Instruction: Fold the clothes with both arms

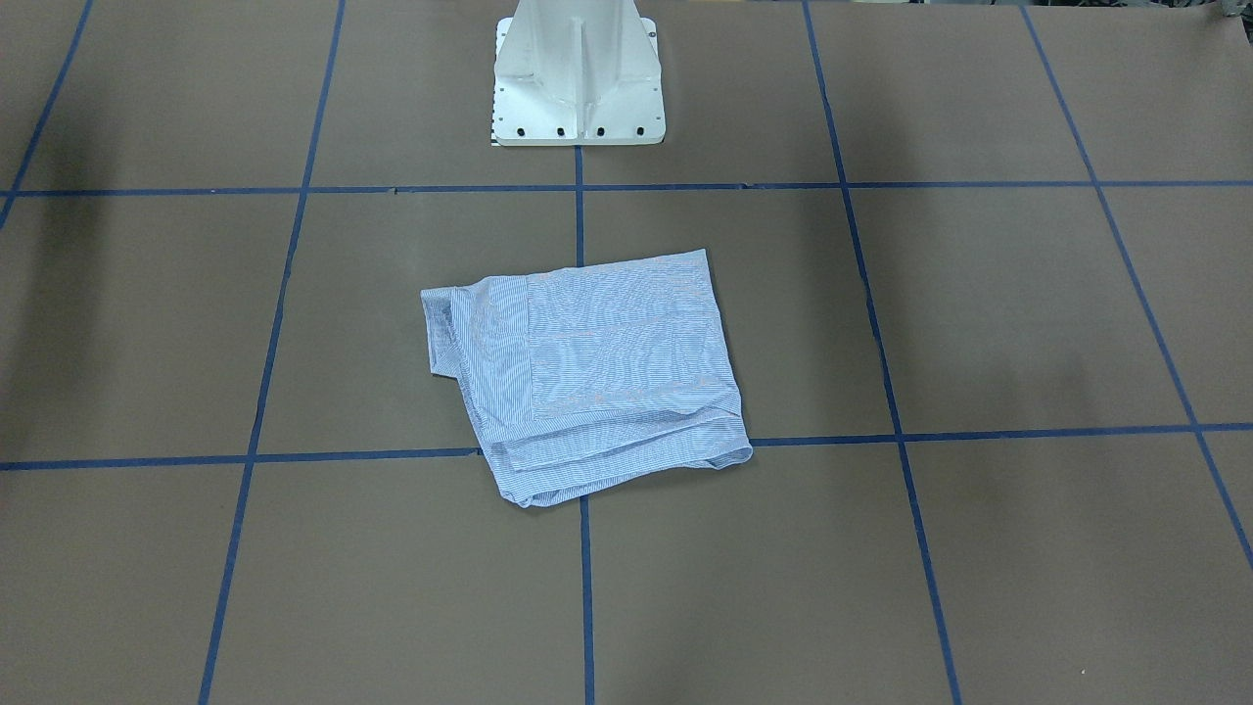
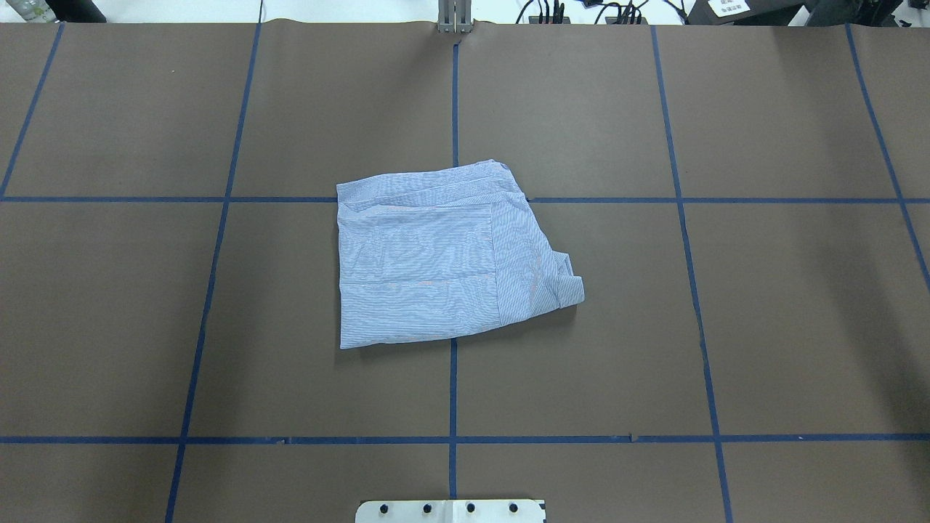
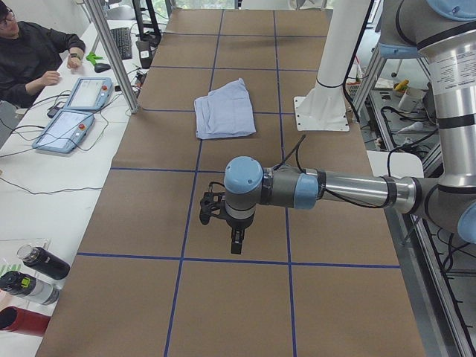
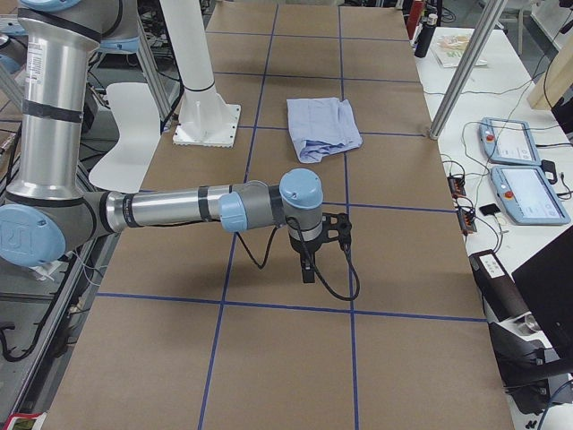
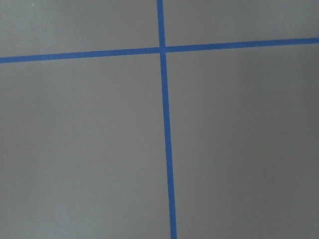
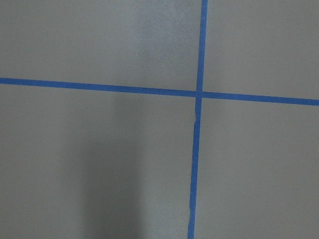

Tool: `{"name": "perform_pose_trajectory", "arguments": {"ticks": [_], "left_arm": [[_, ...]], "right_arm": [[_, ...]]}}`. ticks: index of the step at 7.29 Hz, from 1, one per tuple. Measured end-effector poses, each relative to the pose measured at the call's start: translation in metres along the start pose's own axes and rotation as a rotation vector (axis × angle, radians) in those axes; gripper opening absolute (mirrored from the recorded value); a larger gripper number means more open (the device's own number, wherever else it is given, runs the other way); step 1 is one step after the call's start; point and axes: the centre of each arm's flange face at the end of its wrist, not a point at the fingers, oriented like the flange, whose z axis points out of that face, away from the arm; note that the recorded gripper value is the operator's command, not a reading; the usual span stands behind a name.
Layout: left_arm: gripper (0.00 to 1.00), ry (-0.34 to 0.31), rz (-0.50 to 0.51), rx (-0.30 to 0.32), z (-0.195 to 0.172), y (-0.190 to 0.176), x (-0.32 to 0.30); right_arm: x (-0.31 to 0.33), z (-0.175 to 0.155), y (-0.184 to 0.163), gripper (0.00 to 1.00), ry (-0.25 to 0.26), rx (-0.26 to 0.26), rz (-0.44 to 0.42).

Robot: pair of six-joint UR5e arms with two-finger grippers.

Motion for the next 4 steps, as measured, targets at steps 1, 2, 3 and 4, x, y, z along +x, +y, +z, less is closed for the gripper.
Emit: {"name": "perform_pose_trajectory", "arguments": {"ticks": [1, 2, 3, 4], "left_arm": [[1.0, 0.001, 0.002, 0.002, -0.0011, -0.0002, 0.0012], [1.0, 0.002, 0.005, 0.006, -0.0027, -0.0006, 0.0028], [1.0, 0.002, 0.009, 0.01, -0.0046, -0.0009, 0.0047], [1.0, 0.004, 0.012, 0.013, -0.0058, -0.0012, 0.006]], "right_arm": [[-0.0007, -0.0001, -0.0007, 1.0, 0.0, 0.001, -0.002], [-0.0013, -0.0004, -0.0014, 1.0, -0.001, 0.002, -0.003], [-0.0015, -0.0004, -0.0017, 1.0, -0.001, 0.002, -0.004], [-0.0016, -0.0003, -0.002, 1.0, -0.001, 0.001, -0.003]]}}
